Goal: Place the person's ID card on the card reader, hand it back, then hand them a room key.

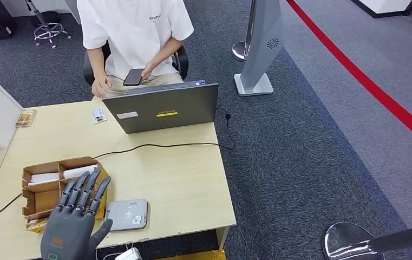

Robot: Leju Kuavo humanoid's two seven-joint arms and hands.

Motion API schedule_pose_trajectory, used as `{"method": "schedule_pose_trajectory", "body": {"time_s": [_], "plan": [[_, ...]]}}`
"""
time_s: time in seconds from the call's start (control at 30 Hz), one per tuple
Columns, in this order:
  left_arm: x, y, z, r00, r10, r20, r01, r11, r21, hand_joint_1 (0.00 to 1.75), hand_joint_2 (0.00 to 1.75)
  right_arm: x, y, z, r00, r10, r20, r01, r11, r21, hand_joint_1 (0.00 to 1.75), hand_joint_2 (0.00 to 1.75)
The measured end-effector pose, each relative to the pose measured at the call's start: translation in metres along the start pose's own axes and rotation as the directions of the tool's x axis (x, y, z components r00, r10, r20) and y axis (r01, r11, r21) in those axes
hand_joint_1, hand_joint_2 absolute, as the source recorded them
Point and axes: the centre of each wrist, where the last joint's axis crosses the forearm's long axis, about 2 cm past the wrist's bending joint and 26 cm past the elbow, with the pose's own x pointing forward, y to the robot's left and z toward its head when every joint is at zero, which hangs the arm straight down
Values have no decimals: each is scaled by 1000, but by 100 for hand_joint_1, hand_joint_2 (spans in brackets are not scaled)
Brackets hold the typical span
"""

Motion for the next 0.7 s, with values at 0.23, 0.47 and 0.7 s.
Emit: {"method": "schedule_pose_trajectory", "body": {"time_s": [0.23,0.47,0.7], "plan": [[6,-4,12,999,32,-1,-32,999,-41,0,175,0,0,0,1000,-3,0,3,1000,0,0,175],[6,-6,20,992,42,-118,-53,994,-92,0,175,-4,1,0,1000,-3,-3,3,1000,-2,0,175],[-5,-7,25,973,-1,-231,-19,996,-85,0,175,-8,1,1,1000,-2,-13,1,1000,-12,0,175]]}}
